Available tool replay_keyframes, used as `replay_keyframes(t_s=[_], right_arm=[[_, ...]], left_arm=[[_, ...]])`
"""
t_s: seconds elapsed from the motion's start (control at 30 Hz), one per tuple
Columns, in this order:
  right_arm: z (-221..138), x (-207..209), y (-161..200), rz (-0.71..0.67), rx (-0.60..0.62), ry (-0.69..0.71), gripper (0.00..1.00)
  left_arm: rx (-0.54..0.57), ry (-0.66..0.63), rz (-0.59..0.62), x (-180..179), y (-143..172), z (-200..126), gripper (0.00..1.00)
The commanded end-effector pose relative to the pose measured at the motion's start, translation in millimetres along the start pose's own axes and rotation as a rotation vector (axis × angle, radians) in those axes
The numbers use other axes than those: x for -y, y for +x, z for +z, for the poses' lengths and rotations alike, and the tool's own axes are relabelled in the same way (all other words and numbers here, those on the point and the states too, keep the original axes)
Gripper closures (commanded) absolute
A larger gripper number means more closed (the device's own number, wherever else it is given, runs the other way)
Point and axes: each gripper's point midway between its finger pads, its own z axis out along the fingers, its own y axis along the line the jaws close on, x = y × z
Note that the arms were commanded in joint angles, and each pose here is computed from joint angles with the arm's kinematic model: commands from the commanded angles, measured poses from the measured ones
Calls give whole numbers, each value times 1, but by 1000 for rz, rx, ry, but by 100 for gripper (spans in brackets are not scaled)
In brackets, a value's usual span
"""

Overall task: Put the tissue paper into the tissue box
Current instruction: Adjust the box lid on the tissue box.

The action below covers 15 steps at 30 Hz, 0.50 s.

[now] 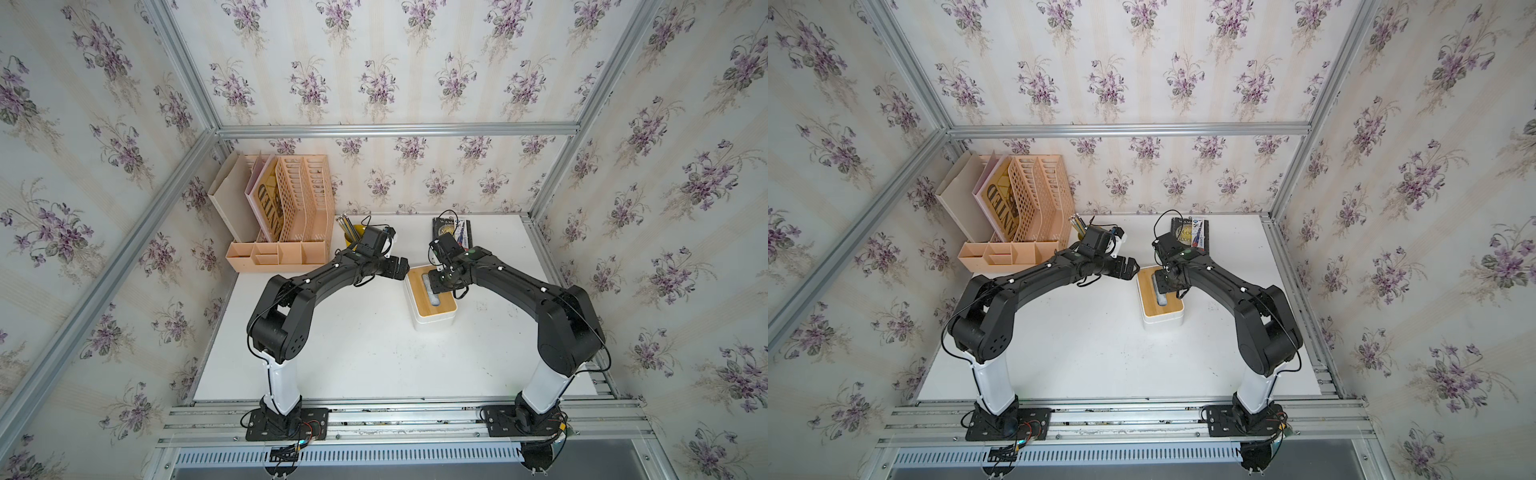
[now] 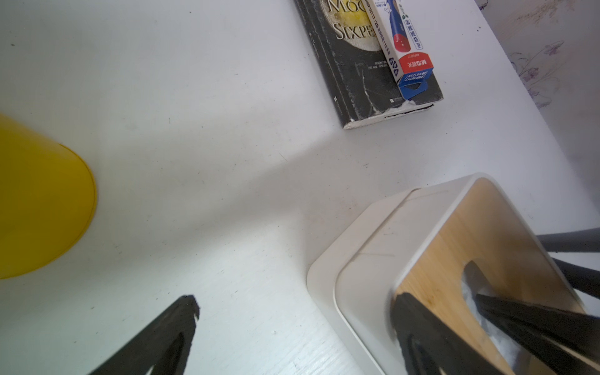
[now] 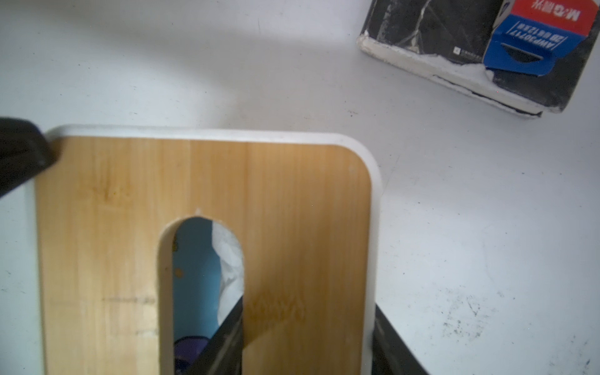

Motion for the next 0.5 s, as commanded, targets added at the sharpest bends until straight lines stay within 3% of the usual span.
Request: replay_keyframes(t_s=[0.0, 0.47], right_arm=[[1, -3, -2, 8, 14, -19, 72], [12, -3, 8, 16, 0, -27, 73]], left_arm=[[-28, -13, 1, -3, 6, 3, 3], [-74, -19, -16, -6, 17, 11, 3]])
